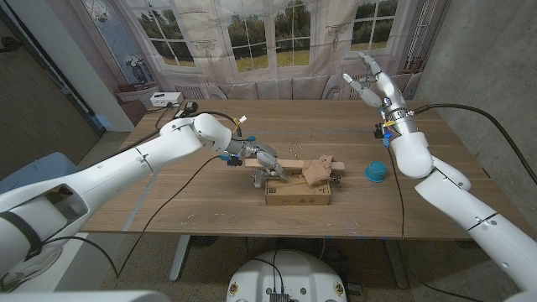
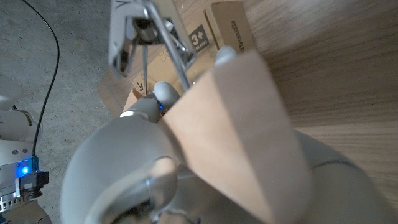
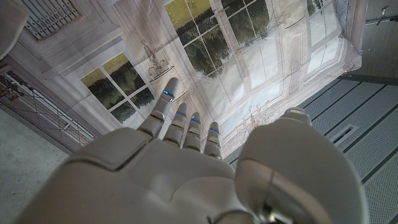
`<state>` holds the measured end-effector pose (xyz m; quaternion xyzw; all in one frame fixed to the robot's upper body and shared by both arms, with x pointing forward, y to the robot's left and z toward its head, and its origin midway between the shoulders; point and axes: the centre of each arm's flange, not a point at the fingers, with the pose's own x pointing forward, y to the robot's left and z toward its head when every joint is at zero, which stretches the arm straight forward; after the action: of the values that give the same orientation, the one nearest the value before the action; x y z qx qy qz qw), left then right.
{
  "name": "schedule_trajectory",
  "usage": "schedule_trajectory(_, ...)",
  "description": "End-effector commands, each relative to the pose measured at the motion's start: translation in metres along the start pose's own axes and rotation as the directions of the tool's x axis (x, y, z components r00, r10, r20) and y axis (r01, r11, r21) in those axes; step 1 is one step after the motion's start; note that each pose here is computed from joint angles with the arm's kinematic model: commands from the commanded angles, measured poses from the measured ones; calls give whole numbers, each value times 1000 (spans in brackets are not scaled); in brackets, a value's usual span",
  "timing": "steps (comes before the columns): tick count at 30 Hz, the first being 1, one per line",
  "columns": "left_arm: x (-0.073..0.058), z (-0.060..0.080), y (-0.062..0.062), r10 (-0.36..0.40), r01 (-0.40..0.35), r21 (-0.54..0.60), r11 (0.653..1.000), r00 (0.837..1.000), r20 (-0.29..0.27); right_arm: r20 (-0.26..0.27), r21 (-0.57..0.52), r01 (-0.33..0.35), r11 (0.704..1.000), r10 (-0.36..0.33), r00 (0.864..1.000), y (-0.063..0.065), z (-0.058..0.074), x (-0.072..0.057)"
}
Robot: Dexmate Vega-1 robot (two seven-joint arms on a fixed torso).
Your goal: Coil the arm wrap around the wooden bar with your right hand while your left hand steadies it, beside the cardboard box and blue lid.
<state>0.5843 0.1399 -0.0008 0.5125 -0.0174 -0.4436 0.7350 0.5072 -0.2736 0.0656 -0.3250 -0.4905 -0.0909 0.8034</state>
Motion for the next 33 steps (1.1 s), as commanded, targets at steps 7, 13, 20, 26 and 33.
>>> schedule_trajectory(7, -14, 1, 10, -29, 54, 96, 994, 969, -245, 21, 10, 6, 1000, -6, 1000, -5, 2, -3)
schedule_trajectory(13, -25, 7, 16, -9, 55, 128, 990, 943, -334, 24, 16, 10, 1000, -10, 1000, -5, 2, -4)
schedule_trajectory(20, -38, 14, 21, 43, 30, 171, 985, 912, -408, 25, 21, 7, 1000, -8, 1000, -4, 0, -3)
schedule_trajectory(26, -53, 23, 24, 125, -16, 232, 973, 876, -466, 29, 25, 5, 1000, -6, 1000, -3, 0, -2)
schedule_trajectory(33, -66, 32, 24, 247, -119, 302, 946, 867, -433, 27, 28, 6, 1000, -7, 1000, -3, -1, -1)
